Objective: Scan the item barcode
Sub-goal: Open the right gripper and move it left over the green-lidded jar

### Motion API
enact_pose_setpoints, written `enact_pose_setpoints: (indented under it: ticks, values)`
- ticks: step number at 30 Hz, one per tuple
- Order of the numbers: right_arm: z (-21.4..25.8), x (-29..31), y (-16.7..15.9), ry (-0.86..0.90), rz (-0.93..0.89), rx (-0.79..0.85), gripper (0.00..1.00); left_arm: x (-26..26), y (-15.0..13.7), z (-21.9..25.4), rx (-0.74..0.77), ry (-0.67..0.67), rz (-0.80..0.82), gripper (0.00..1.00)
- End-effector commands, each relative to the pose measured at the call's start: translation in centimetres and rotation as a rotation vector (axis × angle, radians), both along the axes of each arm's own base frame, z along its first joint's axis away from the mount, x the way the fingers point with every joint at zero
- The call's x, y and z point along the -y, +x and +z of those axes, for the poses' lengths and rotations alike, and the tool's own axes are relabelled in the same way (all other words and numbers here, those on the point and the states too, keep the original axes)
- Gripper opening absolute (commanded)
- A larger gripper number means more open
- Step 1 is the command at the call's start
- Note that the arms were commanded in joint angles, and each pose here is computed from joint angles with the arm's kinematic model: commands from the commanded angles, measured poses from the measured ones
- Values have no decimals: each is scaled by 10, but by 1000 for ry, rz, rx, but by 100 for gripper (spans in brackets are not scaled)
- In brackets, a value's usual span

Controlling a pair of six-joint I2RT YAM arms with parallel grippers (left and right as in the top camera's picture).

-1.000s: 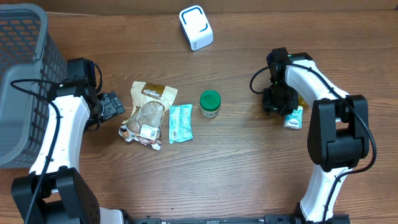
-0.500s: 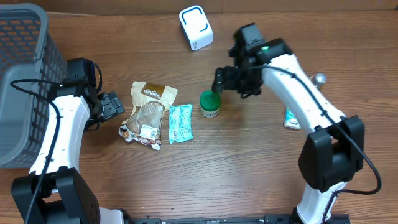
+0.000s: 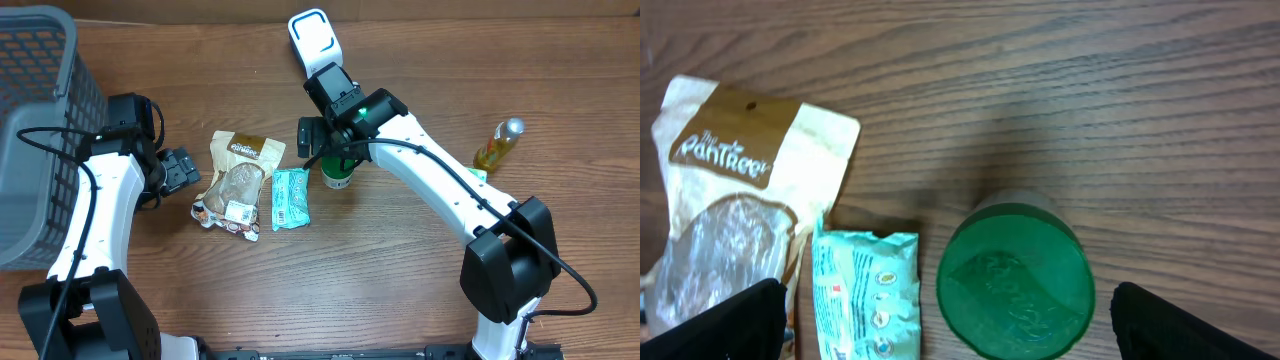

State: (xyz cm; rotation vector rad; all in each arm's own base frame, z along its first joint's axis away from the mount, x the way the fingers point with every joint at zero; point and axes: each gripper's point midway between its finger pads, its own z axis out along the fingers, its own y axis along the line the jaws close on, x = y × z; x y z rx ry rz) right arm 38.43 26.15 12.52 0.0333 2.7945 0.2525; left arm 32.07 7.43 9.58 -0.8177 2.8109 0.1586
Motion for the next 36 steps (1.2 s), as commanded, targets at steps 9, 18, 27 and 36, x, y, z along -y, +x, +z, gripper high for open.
enact_pose_setpoints:
  ticks: [9,18,27,36]
  values:
    - [-25,8,5,-56,-80,-33,100,-2,-1,5,19,6,17,100]
    - [-55,16,-7,-123,-82,-122,89,-2,-1,5,19,6,17,100]
    - [-57,23,-16,-150,-82,-159,79,-2,-1,5,19,6,17,100]
    - [-52,12,4,-94,-87,-85,88,-2,-1,5,19,6,17,100]
